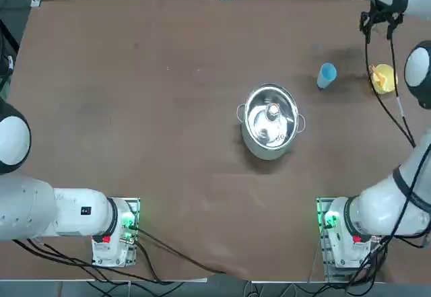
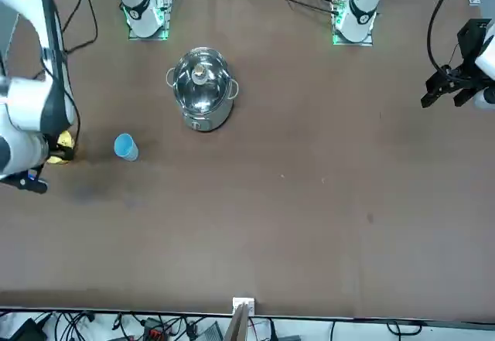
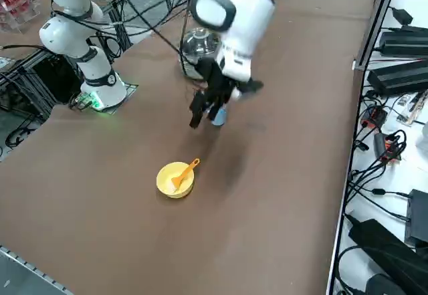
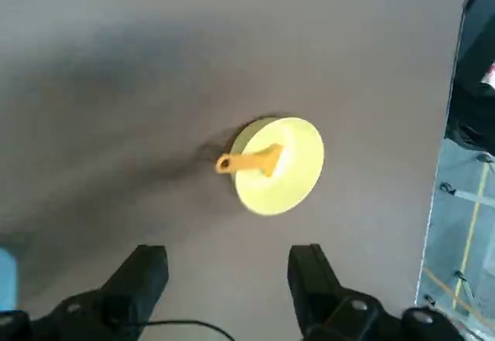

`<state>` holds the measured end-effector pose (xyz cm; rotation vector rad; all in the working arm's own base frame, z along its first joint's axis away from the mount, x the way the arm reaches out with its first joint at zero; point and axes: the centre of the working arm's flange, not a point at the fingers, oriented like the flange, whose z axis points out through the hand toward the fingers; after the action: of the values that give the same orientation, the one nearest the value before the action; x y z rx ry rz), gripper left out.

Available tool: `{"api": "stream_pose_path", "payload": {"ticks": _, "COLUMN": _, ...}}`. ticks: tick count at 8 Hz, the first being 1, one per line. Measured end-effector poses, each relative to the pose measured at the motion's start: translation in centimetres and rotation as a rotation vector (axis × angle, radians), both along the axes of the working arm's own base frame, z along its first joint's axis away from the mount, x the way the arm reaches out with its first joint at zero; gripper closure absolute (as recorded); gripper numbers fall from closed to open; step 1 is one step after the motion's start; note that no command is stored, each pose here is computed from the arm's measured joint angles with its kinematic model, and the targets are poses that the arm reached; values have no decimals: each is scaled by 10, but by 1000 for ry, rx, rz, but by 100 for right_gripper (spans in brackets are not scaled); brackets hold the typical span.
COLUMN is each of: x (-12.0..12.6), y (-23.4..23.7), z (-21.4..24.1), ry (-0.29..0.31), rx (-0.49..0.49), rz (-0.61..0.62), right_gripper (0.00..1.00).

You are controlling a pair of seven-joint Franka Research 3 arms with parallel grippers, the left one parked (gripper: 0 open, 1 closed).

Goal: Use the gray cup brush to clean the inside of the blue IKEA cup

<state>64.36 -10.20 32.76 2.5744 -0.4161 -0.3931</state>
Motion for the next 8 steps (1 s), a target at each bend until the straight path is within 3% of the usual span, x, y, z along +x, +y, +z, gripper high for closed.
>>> {"api": "stream_pose_path", "payload": {"ticks": 3, "x": 7, "y": 15, "z": -67, "ry": -30, "rx": -159, "rz": -62, "right_gripper": 15}}
{"api": "stream_pose_path", "payload": {"ticks": 8, "x": 3, "y": 17, "z": -130, "ry": -33, "rx": -358, "rz": -60, "right_gripper": 32}}
